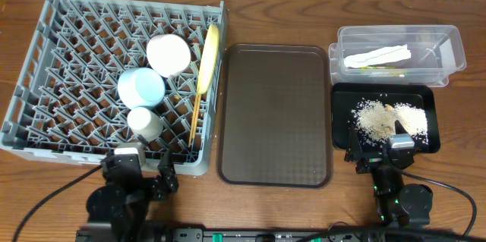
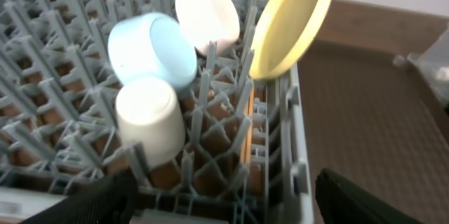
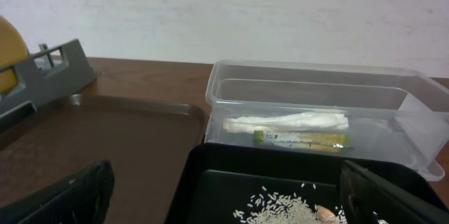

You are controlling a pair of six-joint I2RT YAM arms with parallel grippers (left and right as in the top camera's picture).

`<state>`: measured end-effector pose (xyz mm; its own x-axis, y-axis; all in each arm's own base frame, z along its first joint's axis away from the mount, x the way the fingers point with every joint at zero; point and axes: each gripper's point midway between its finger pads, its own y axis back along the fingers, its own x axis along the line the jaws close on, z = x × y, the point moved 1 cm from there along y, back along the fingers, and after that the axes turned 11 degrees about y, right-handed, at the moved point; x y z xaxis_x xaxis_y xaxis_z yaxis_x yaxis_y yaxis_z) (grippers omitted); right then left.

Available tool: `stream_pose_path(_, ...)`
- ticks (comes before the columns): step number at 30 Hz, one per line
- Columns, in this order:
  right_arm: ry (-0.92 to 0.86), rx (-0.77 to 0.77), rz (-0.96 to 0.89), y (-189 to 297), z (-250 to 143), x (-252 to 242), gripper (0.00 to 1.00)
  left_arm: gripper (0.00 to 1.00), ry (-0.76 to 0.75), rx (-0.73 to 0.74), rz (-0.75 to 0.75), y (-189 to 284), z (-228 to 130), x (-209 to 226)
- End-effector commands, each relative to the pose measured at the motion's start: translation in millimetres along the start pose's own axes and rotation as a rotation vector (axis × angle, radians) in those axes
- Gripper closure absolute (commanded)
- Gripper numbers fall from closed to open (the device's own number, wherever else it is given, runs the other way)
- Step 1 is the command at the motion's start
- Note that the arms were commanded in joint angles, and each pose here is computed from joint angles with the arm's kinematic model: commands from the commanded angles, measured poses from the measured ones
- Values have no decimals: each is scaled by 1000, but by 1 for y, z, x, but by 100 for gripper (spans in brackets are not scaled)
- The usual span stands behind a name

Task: Sort waste into correct bins and load items into the dishwasher

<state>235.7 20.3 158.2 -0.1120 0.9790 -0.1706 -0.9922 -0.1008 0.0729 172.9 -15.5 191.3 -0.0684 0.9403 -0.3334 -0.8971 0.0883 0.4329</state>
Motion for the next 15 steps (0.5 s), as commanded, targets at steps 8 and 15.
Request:
stream_pose_path(8,12,-1,6,0,0,2,1,16,-22,-224,-63,-50,-2,7)
stream_pose_path(15,12,-1,6,0,0,2,1,16,-24,-402,-92,-66,10,9)
